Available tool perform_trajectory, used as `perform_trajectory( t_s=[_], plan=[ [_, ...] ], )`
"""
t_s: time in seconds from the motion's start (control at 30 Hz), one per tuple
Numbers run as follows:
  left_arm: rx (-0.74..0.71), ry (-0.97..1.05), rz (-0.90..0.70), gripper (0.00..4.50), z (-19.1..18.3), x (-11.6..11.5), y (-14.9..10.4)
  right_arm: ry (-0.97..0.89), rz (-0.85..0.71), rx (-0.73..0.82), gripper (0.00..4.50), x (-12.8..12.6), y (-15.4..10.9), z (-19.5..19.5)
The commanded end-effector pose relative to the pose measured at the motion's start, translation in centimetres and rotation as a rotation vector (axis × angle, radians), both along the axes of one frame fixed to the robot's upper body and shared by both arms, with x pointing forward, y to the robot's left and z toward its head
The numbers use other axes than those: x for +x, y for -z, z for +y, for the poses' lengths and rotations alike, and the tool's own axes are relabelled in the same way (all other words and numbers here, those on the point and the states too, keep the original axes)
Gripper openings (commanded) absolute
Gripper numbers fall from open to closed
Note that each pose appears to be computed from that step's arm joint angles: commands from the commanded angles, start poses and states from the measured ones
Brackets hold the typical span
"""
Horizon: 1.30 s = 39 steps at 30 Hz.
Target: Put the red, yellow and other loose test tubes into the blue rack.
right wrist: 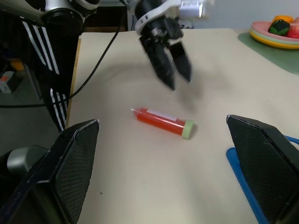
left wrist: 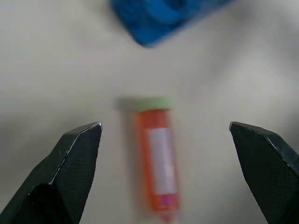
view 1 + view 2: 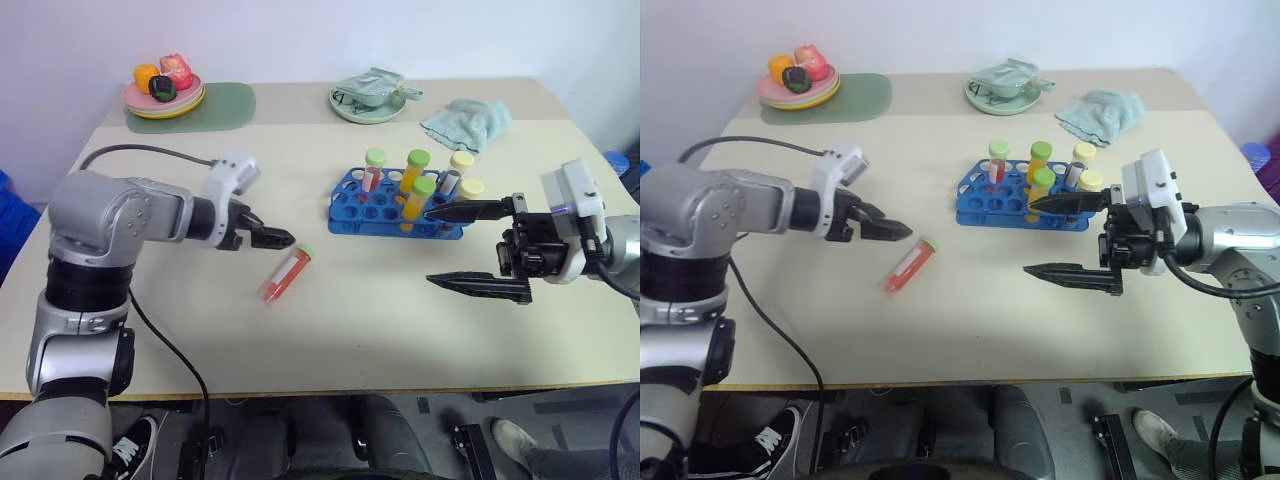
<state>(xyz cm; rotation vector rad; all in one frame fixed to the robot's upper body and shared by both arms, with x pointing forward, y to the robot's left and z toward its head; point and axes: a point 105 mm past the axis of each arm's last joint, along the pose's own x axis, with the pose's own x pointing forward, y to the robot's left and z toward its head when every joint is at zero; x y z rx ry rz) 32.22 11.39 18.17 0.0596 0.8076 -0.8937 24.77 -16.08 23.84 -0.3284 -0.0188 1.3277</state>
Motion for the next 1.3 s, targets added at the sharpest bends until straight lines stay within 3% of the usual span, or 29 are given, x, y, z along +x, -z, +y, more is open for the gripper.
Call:
perform_trajectory(
  t_s=[0.03,0.13,0.4,0.63,1.3],
  plan=[
    [0.048,0.049,0.074,4.5,-0.7,0.1,-0.6,0.007,-0.045,0.013,4.46,0.2,-0.5,0.1],
    [0.131,0.079,0.083,4.5,-1.5,0.5,-0.8,0.027,-0.048,0.023,4.46,0.4,-0.4,0.0],
    [0.184,0.12,0.225,4.5,-2.8,0.5,-0.5,0.037,-0.036,0.022,4.46,0.2,0.1,0.0],
    [0.303,0.107,0.209,4.5,-2.0,1.5,0.1,0.039,-0.033,0.039,4.46,0.4,0.5,0.5],
    [0.341,0.065,0.246,4.5,-2.5,1.2,3.5,0.057,-0.019,0.05,4.46,0.3,1.6,0.4]
  ],
)
